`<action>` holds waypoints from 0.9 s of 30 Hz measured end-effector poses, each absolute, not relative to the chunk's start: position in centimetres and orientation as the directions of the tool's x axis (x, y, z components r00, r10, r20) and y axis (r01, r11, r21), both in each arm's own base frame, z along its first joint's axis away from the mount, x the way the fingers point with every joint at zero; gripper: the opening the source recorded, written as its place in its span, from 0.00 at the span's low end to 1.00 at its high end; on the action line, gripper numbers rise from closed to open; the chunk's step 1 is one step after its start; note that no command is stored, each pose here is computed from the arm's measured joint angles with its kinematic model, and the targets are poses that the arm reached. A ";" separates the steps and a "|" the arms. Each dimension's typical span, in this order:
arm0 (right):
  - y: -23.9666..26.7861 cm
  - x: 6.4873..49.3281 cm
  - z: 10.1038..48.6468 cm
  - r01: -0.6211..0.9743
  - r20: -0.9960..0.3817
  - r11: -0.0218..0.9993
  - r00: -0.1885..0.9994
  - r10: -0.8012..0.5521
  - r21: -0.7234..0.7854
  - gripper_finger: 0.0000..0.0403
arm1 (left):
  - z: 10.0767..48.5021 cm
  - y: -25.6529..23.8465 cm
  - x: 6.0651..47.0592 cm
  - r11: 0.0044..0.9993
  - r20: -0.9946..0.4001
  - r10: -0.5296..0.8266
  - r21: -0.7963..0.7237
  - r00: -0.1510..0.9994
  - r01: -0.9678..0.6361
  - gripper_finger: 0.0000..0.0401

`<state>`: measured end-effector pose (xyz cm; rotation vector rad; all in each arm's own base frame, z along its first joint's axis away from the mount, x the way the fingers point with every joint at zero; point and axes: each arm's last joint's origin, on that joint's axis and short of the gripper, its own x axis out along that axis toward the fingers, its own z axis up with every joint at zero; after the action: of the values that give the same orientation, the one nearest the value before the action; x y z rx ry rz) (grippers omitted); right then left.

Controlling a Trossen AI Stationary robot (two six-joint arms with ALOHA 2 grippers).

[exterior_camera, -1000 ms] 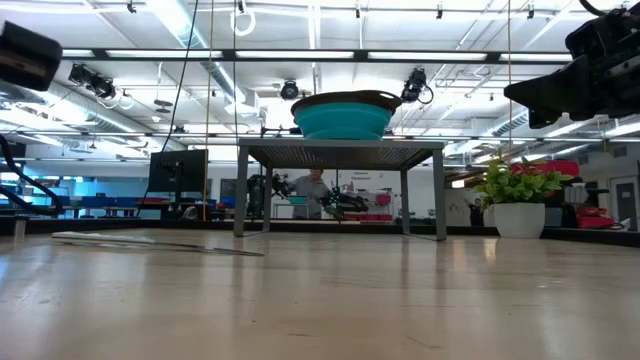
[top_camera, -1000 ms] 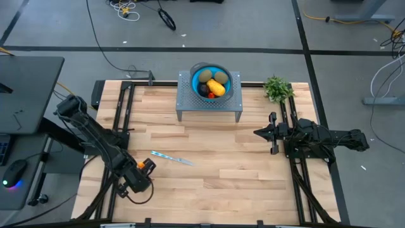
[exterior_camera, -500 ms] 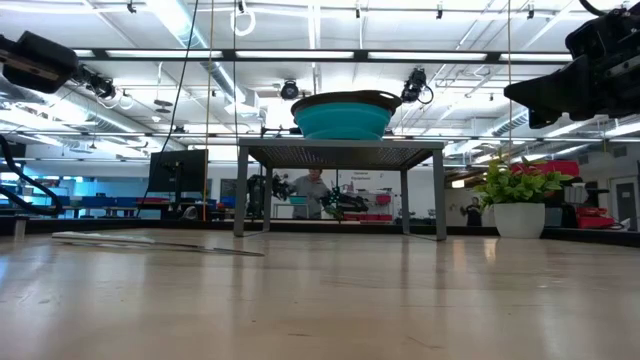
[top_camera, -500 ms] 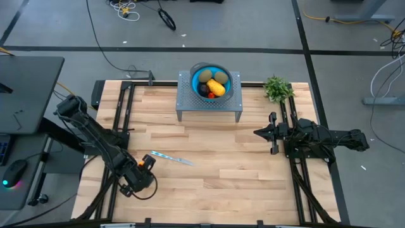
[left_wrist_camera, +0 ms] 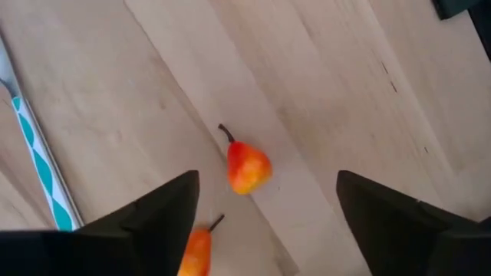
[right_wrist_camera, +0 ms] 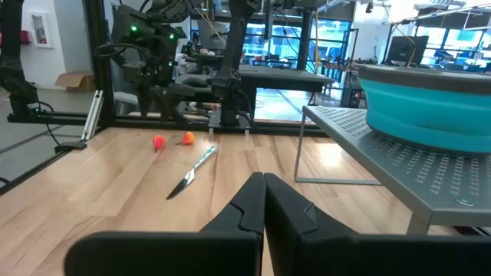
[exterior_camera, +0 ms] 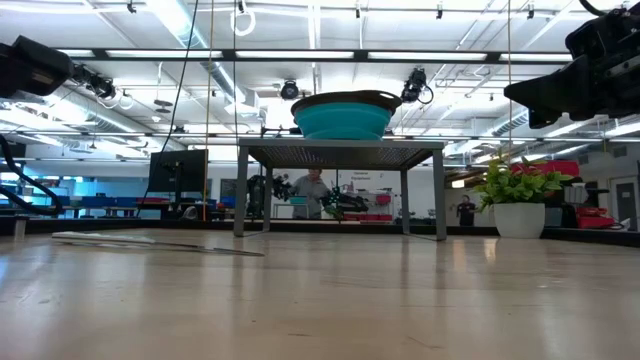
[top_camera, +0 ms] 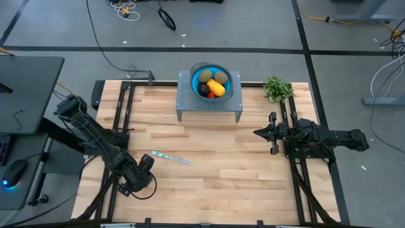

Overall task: Pick & Place Fruit
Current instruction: Put the peach into the blue bin

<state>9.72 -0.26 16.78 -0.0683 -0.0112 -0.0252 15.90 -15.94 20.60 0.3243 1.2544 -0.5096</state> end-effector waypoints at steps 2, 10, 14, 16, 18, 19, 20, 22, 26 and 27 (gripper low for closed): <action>-0.3 9.7 16.8 0.025 0.012 0.997 1.000 -0.025 -0.068 0.02 | 20.6 -15.9 15.9 0.846 -0.957 -0.187 -0.042 0.222 0.532 0.82; -0.3 9.7 16.8 0.026 0.012 0.997 1.000 -0.025 -0.068 0.02 | 20.6 -15.9 16.0 0.862 -0.955 -0.164 -0.017 0.247 0.507 0.81; -0.3 9.7 16.8 0.025 0.012 0.997 1.000 -0.024 -0.068 0.02 | 19.6 -15.6 15.7 0.864 -0.958 -0.153 -0.011 0.242 0.503 0.79; -0.3 9.7 16.8 0.026 0.012 0.997 1.000 -0.025 -0.068 0.02 | 18.9 -15.5 15.6 0.867 -0.957 -0.156 -0.014 0.244 0.499 0.78; -0.3 9.7 16.8 0.025 0.012 0.997 1.000 -0.025 -0.068 0.02 | 18.2 -15.2 15.4 0.869 -0.960 -0.150 -0.012 0.238 0.495 0.78; -0.3 9.7 16.8 0.025 0.012 0.997 1.000 -0.025 -0.068 0.02 | 17.9 -15.1 15.3 0.873 -0.961 -0.145 -0.013 0.234 0.488 0.77; -0.3 9.7 16.8 0.026 0.012 0.997 1.000 -0.025 -0.068 0.02 | 17.7 -15.1 15.2 0.875 -0.962 -0.144 -0.014 0.233 0.485 0.77; -0.3 9.7 16.8 0.026 0.012 0.997 1.000 -0.025 -0.068 0.02 | 17.2 -14.9 15.0 0.876 -0.964 -0.143 -0.018 0.226 0.482 0.77; -0.3 9.7 16.8 0.025 0.012 0.997 1.000 -0.025 -0.068 0.02 | 16.7 -14.7 14.8 0.878 -0.967 -0.138 -0.019 0.215 0.478 0.77; -0.3 9.7 16.8 0.026 0.012 0.997 1.000 -0.025 -0.068 0.02 | 16.7 -14.7 14.8 0.878 -0.967 -0.137 -0.019 0.215 0.477 0.77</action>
<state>9.72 -0.25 16.78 -0.0683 -0.0108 -0.0252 14.79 -14.68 16.68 0.3112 1.2894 -0.4357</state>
